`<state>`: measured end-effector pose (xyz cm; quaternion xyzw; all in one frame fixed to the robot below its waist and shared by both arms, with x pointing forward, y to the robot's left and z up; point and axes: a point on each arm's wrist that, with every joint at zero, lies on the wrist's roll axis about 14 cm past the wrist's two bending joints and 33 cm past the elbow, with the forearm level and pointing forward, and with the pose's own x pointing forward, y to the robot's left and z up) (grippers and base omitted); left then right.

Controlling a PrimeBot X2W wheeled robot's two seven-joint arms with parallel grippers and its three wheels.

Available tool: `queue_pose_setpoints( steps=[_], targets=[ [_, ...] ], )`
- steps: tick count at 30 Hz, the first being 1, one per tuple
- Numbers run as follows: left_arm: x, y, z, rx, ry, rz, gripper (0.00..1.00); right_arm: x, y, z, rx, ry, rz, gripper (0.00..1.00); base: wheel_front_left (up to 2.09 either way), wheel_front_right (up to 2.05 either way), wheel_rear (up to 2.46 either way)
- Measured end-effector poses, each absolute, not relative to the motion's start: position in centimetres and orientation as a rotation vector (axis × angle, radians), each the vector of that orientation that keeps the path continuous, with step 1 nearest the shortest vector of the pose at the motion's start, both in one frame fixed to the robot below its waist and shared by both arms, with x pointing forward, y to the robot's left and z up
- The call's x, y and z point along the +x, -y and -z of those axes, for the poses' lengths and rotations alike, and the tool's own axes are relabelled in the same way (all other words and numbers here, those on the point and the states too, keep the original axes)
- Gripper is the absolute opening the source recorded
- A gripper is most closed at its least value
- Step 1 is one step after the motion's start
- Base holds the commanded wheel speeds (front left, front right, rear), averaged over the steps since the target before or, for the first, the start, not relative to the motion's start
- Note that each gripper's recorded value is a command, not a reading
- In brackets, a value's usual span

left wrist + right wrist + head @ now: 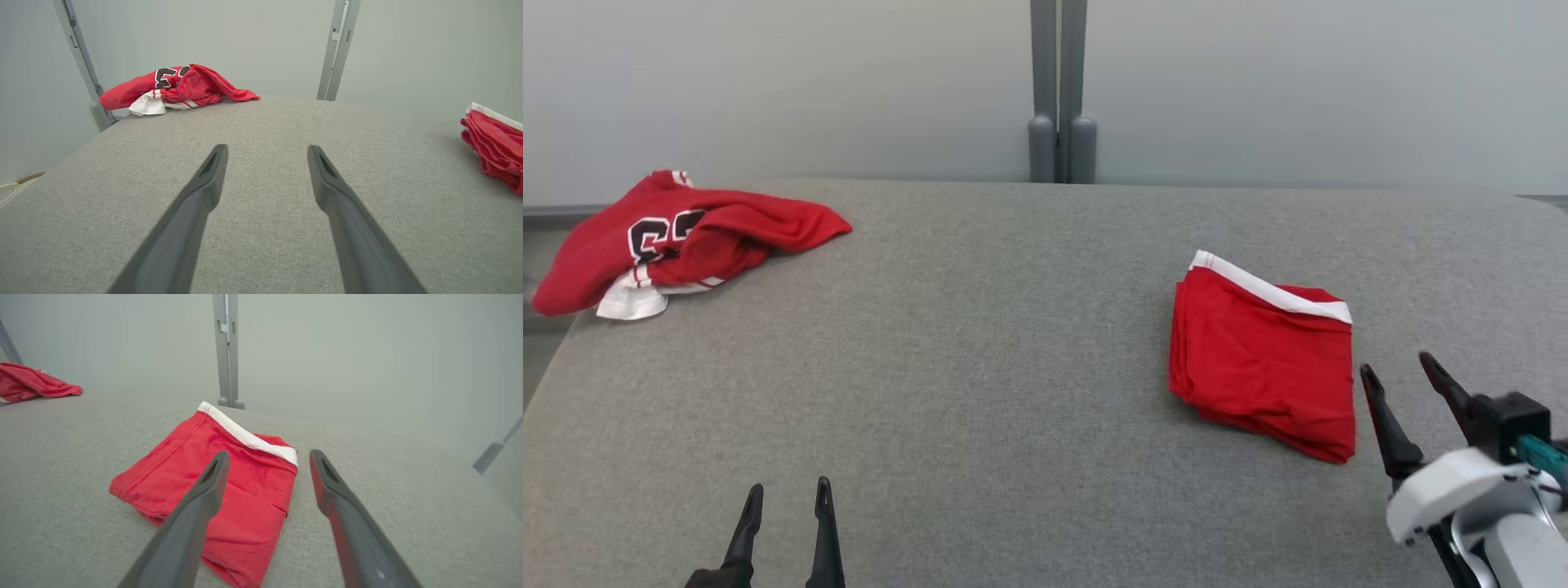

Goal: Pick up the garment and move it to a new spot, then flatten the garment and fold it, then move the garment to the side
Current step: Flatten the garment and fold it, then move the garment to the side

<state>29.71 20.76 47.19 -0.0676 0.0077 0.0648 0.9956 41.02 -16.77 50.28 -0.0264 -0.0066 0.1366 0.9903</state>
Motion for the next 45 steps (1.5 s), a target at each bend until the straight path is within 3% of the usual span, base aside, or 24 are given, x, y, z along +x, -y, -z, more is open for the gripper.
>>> queue_pose_setpoints(
  steps=[11,24,27,32,38,45],
  targets=[
    [30.2,-19.0,-47.5,-0.123,-0.004,-0.040,1.00,34.6,23.3,-49.1,-0.033,0.008,-0.056,1.00,0.00,0.00,0.00],
    [30.5,-17.8,-47.3,-0.123,-0.013,-0.001,1.00,34.0,22.8,-49.0,0.069,0.022,-0.015,1.00,0.00,0.00,0.00],
    [30.5,-17.7,-47.1,-0.134,-0.020,-0.003,1.00,34.9,22.5,-49.1,0.182,0.027,-0.003,1.00,0.00,0.00,0.00],
    [31.2,-16.3,-46.9,-0.155,-0.034,0.028,1.00,38.8,21.5,-48.8,0.410,-0.119,-0.028,1.00,0.00,0.00,0.00],
    [33.3,-15.0,-46.7,-0.177,-0.050,0.056,1.00,43.8,20.2,-46.3,0.445,-0.356,-0.063,1.00,0.00,0.00,0.00],
    [33.8,-15.5,-45.4,-0.217,-0.096,0.021,1.00,46.2,17.4,-40.7,0.394,-0.608,-0.092,1.00,0.00,0.00,0.00]
  ],
)
